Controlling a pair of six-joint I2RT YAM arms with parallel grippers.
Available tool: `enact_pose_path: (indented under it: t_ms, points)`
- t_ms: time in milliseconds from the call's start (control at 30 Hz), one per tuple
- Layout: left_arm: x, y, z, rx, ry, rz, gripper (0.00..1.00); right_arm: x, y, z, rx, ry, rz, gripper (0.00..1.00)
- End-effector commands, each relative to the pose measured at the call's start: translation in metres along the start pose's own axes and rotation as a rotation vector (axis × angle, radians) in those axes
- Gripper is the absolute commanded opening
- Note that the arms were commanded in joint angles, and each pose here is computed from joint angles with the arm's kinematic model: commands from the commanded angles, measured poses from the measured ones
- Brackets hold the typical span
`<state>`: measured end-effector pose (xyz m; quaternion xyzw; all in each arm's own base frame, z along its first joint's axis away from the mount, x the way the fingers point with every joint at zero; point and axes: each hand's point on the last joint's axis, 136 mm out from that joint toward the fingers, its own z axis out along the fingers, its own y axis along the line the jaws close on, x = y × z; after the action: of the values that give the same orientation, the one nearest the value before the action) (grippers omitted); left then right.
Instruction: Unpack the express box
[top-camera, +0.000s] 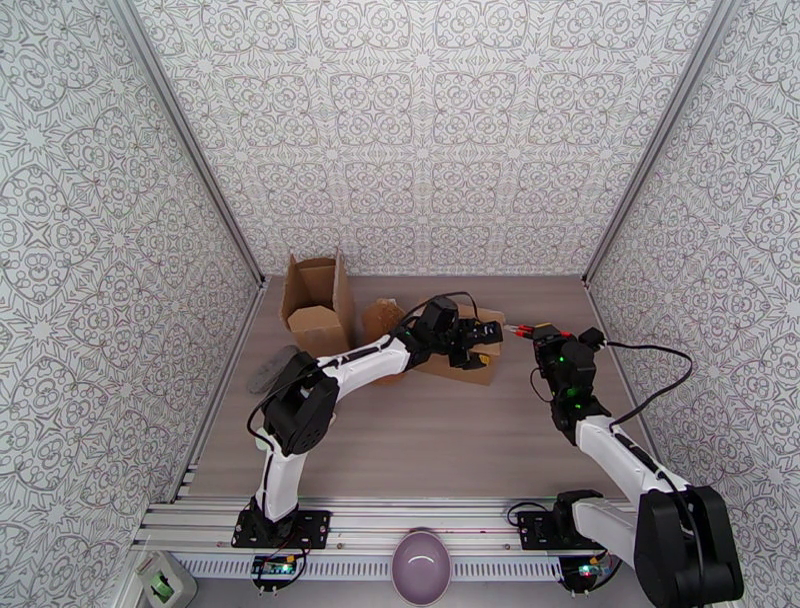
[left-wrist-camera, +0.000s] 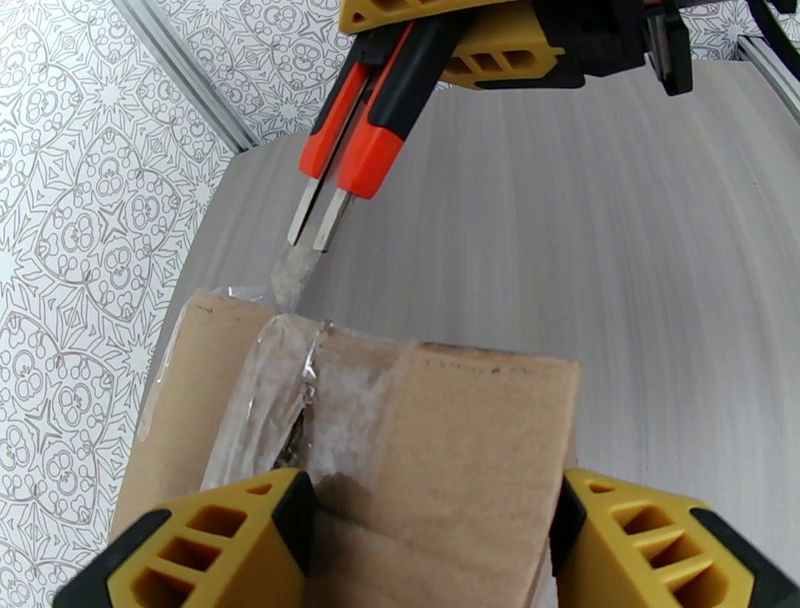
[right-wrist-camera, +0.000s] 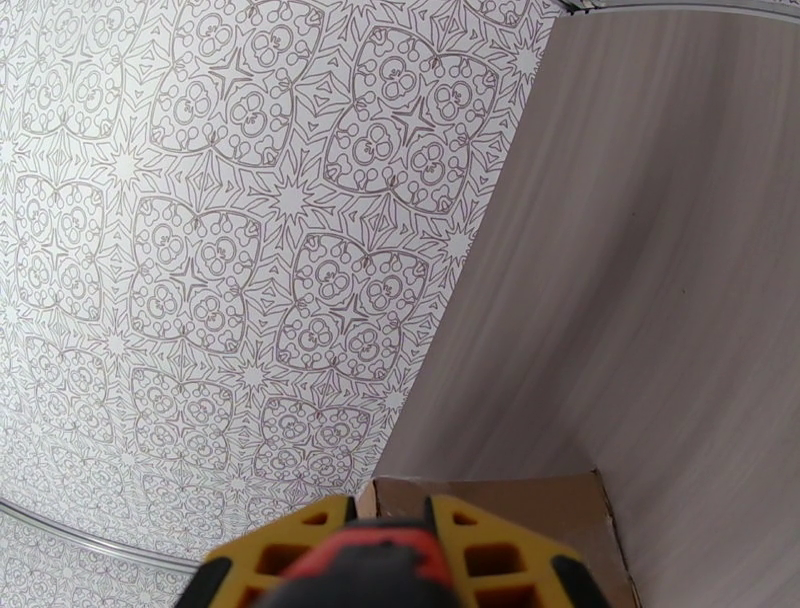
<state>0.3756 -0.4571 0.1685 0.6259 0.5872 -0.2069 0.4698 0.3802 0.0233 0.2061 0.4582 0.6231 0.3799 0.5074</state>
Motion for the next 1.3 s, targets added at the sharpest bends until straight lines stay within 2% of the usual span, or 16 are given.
enact_pose_path:
  t_ms: [0,467,1267]
  points:
    - [0.023,0.107,-0.019,-0.411,0.074,-0.05,0.65,0.083,-0.038,-0.024,0.102,0.402,-0.024,0.0]
    - [0.026,0.113,-0.024,-0.417,0.07,-0.067,0.65,0.086,-0.049,-0.033,0.131,0.419,-0.042,0.0]
    - [0.034,0.131,-0.03,-0.499,0.114,-0.106,0.62,0.1,-0.035,-0.042,0.104,0.5,0.004,0.0]
